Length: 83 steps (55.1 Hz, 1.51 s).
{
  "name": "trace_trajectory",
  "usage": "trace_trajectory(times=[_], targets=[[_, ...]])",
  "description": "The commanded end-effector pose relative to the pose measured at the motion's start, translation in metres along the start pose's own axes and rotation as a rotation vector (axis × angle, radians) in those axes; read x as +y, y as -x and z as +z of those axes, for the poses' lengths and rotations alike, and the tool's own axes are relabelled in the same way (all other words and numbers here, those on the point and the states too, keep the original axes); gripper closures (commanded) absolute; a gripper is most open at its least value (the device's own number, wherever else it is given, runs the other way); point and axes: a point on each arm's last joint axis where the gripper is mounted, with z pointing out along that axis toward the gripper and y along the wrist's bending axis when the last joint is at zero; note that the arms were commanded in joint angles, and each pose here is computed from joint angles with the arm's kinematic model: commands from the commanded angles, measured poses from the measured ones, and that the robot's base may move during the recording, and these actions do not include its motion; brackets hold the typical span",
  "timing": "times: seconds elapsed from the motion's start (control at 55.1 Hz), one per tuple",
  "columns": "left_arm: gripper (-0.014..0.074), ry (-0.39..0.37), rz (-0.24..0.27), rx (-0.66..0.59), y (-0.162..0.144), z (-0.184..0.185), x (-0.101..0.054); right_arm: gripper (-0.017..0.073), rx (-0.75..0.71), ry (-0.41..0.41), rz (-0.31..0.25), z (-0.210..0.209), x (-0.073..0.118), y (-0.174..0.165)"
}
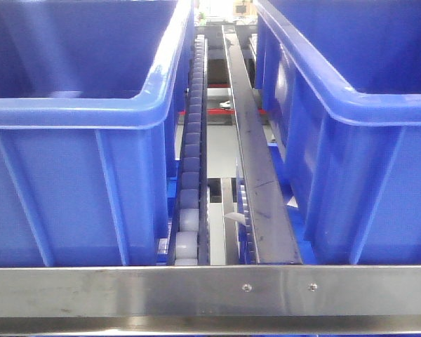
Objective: Pick and sort blue part to right shelf
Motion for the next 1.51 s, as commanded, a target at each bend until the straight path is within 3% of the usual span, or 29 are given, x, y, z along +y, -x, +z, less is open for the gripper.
trace_trajectory(times=[0.0,0.617,0.798,0.98,1.088,1.27,1.306,1.487], targets=[[0.0458,-0.011,0.005,-0.095,0.014,-0.002,-0.001,0.0501,-0.116,-0.002,-0.013,-0.004,0.000,0.015],[0.0458,0.000,0.003,-0.102,0.010,-0.004,-0.001,0.0501,-0.107,0.003,-0.004,-0.003,0.001,0.015],[0.0458,0.086,-0.031,-0.173,-0.019,-0.003,0.003,0.0501,-0.107,0.003,-0.004,-0.003,0.001,0.015],[0.0458,0.153,-0.016,-0.261,-0.064,0.007,0.008,0.0501,-0.107,0.003,-0.004,-0.003,0.001,0.015],[0.0458,0.166,0.039,-0.288,-0.091,0.015,0.010,0.0501,-0.107,0.003,-0.004,-0.003,0.001,0.015],[0.0458,0.158,0.046,-0.361,-0.125,0.030,0.013,0.0501,-0.107,0.003,-0.004,-0.003,0.001,0.015],[0.0458,0.164,0.029,-0.310,-0.129,0.031,0.014,0.0501,-0.105,0.003,-0.004,-0.003,0.001,0.015],[0.0458,0.163,0.028,-0.322,-0.128,0.031,0.014,0.0501,-0.106,0.003,-0.004,-0.003,0.001,0.015]])
